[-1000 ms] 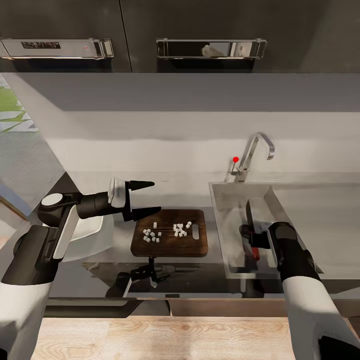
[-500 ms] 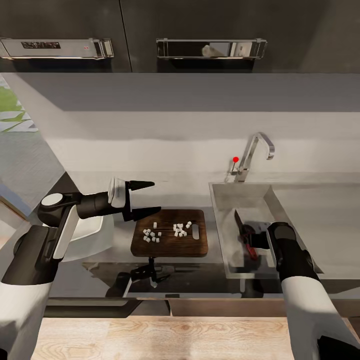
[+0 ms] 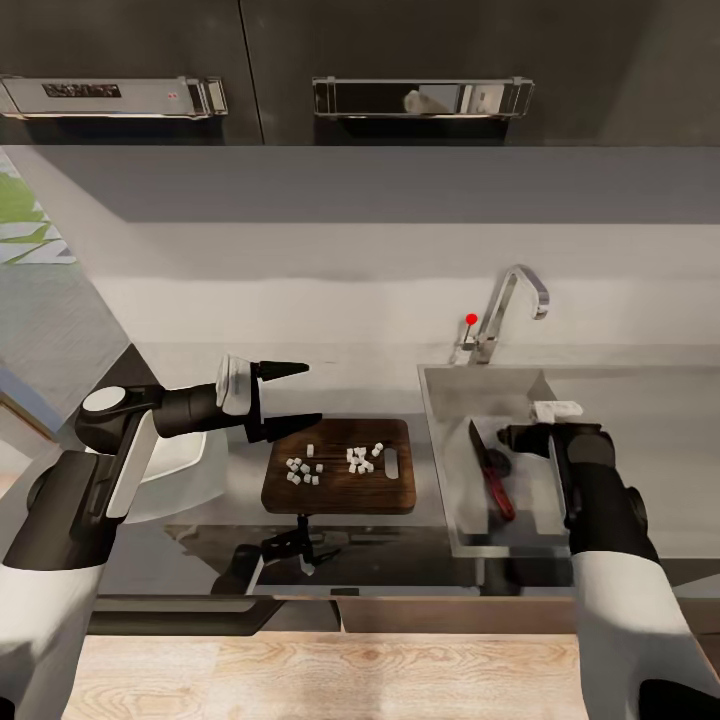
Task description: In the kitchen, take the Vidalia onion out of the sink, dice it on the chopping board with the paring knife, put the diced onion into the bowl on the countertop, then place both the paring knife and the chopping board into the sink.
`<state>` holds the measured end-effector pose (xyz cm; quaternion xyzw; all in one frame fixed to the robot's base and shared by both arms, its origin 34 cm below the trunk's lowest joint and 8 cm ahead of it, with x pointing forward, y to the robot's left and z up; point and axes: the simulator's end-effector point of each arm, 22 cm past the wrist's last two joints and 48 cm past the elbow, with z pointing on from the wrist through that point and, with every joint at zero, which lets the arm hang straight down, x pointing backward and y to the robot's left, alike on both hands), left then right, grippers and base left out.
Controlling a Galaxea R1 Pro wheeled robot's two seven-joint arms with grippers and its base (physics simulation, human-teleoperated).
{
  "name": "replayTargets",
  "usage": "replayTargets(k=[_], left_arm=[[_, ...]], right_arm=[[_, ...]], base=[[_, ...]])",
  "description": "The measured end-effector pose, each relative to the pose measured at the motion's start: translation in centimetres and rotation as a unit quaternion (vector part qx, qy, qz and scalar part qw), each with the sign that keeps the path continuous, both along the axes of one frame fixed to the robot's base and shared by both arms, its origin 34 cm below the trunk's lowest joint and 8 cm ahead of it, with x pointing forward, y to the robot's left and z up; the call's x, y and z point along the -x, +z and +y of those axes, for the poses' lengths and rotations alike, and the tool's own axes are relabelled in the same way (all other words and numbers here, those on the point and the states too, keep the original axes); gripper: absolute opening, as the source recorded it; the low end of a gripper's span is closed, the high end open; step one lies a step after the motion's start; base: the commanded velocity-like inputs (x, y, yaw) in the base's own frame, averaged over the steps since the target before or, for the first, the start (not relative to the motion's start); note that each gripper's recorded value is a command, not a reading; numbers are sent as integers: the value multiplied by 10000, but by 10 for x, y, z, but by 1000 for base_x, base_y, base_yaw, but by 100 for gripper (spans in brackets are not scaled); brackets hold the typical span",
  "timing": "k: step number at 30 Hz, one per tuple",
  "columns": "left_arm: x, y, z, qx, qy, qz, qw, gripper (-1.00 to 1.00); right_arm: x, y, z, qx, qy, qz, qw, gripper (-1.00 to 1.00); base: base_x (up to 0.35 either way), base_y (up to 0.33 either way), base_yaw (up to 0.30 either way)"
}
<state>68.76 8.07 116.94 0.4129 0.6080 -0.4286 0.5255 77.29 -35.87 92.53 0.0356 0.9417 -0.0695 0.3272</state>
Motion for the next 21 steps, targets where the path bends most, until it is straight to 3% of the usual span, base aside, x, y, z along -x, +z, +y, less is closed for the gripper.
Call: replayTargets(k=[5,7,8,9,11,13,21], left_arm=[[0,0,0,0,-1,6,10000,100],[0,-1,0,-1,-1,12,10000,100],[0,-1,0,-1,-2,11,10000,100],[0,-1,0,-1,-2,13,10000,100],[-1,-1,0,-1,-2,11,10000,100],[-1,-1,0,-1,-1,12,10000,100],[0,0,0,0,-2,9,10000,100]], right_arm=[[-17,50,-3,77,32,-617,9981,100],[-22,64,12,-153,276,-801,9963,100],[-22,66,16,-219,349,-828,9957,100],[-24,70,36,-536,663,-888,9924,100],[-23,74,56,-863,996,-920,9870,100],[-22,75,66,-1020,1150,-926,9838,100],[-21,76,72,-1101,1237,-924,9819,100]], base=[[-1,1,0],[-93,72,0],[-201,131,0],[-230,148,0],[-256,172,0],[-261,203,0],[-118,103,0]])
